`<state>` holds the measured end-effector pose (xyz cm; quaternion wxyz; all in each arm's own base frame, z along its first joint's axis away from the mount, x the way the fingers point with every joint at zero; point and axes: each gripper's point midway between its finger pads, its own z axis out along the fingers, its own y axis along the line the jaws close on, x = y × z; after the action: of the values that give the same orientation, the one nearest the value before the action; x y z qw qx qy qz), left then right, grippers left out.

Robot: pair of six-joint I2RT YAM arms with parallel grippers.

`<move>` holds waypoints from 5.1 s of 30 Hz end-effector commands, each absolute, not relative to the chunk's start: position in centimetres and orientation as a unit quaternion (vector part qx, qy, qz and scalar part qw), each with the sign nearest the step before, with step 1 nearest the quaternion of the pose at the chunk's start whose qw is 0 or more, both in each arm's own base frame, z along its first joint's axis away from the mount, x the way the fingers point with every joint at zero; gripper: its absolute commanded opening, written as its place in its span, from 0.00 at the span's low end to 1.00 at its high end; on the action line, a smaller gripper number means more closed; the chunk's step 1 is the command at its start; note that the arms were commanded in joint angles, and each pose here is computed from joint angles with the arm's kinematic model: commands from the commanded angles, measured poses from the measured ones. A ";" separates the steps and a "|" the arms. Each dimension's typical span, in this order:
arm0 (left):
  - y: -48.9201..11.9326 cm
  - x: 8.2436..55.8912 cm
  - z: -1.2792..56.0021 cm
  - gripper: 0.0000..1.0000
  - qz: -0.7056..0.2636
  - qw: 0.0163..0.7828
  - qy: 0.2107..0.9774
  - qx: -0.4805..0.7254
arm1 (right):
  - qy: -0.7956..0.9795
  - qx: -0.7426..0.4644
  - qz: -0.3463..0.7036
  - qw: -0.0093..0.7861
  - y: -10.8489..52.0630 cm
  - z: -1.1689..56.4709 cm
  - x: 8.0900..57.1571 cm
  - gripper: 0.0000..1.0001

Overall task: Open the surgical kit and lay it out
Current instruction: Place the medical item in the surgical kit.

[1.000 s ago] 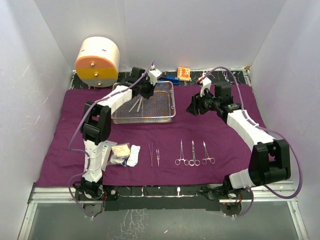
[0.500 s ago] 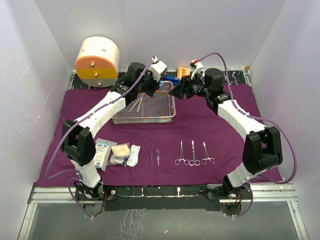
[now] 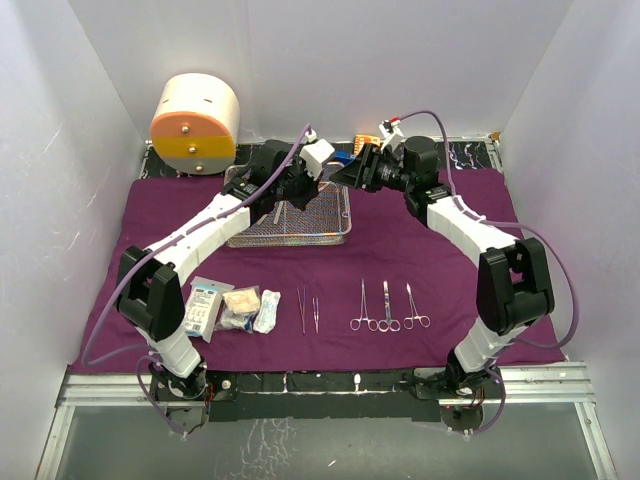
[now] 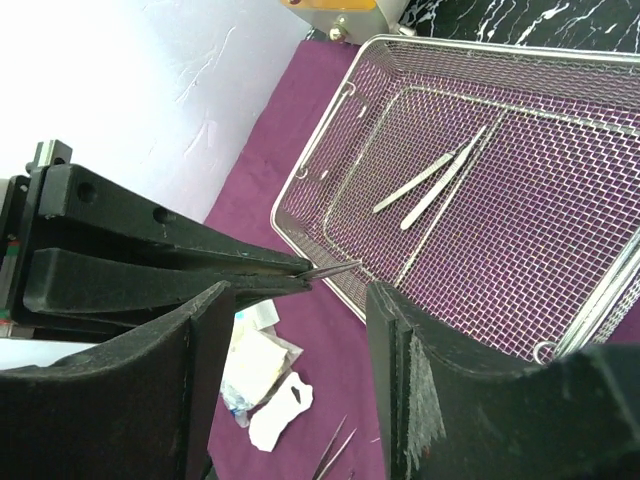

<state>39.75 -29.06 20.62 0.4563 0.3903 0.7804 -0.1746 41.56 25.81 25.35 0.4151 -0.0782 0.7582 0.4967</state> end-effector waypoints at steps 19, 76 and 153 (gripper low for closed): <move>-29.7 38.3 24.0 0.00 -0.205 0.479 0.759 0.391 | 0.735 -0.045 0.549 0.394 27.0 26.0 42.6 0.40; -30.1 37.2 22.7 0.00 -0.223 0.460 0.755 0.410 | 0.735 -0.054 0.560 0.377 27.2 24.3 42.9 0.00; -23.2 34.1 23.4 0.88 -0.346 0.412 0.727 0.427 | 0.739 -0.375 0.552 0.089 30.6 6.6 22.6 0.08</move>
<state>34.44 -23.02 23.03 0.4115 0.4230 0.7358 -0.3322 21.24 29.93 5.30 0.0578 -0.3531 0.7558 0.5485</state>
